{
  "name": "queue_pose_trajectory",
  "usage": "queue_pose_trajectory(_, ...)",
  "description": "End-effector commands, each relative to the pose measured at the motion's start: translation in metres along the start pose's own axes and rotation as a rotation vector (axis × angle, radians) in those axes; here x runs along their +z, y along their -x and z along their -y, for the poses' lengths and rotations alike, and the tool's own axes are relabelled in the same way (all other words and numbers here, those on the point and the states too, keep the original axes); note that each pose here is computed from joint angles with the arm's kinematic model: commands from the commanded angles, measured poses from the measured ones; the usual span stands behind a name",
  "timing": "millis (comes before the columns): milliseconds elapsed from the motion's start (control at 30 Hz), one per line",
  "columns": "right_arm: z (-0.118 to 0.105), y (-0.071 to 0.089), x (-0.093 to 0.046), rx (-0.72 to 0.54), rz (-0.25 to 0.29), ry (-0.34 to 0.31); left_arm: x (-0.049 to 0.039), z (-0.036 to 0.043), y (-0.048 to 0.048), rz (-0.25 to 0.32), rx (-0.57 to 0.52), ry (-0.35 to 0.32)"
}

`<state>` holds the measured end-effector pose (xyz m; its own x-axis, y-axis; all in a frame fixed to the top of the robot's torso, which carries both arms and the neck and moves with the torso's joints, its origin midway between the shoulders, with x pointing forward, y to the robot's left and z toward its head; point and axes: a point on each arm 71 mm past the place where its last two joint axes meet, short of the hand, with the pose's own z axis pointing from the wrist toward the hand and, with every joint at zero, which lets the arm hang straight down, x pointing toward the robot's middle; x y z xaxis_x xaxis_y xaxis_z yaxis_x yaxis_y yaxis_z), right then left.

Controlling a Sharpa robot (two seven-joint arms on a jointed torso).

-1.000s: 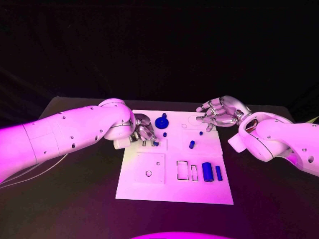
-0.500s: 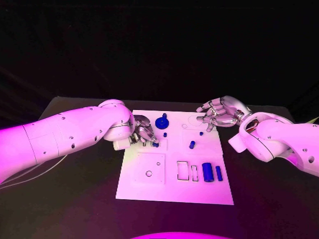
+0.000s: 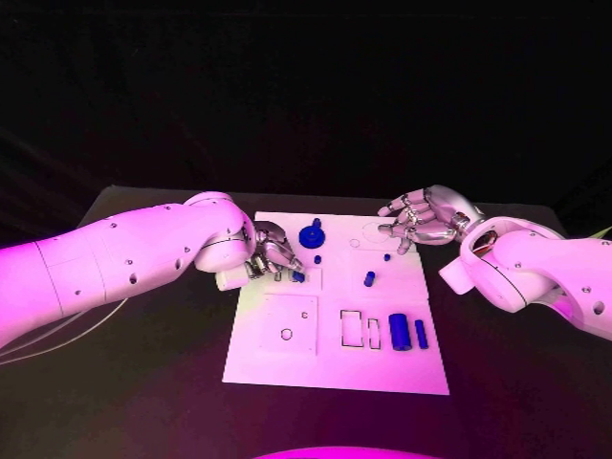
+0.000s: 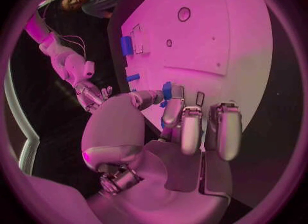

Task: Assemble the parts on the task board

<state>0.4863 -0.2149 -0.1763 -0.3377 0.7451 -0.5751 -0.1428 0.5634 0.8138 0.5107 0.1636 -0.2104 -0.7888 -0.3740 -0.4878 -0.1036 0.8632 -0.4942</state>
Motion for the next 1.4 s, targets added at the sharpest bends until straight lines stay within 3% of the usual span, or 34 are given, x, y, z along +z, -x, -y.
queue_pose_trajectory(33,-0.0003,-0.0012,-0.0001,0.0,-0.013,0.009,-0.0019,0.0039,-0.0007,0.001,-0.062,-0.041)
queue_pose_trajectory(633,0.0007,-0.0004,-0.0006,-0.003,-0.01,0.009,-0.0023,0.0043,0.0037,0.143,0.138,-0.006)
queue_pose_trajectory(1067,0.0008,-0.0008,-0.0005,-0.004,-0.013,0.009,-0.0014,0.0089,-0.0032,0.147,0.188,0.004)
queue_pose_trajectory(1400,0.001,-0.0014,-0.0004,-0.003,-0.019,0.007,0.0001,0.0063,-0.0045,0.143,0.196,0.02)
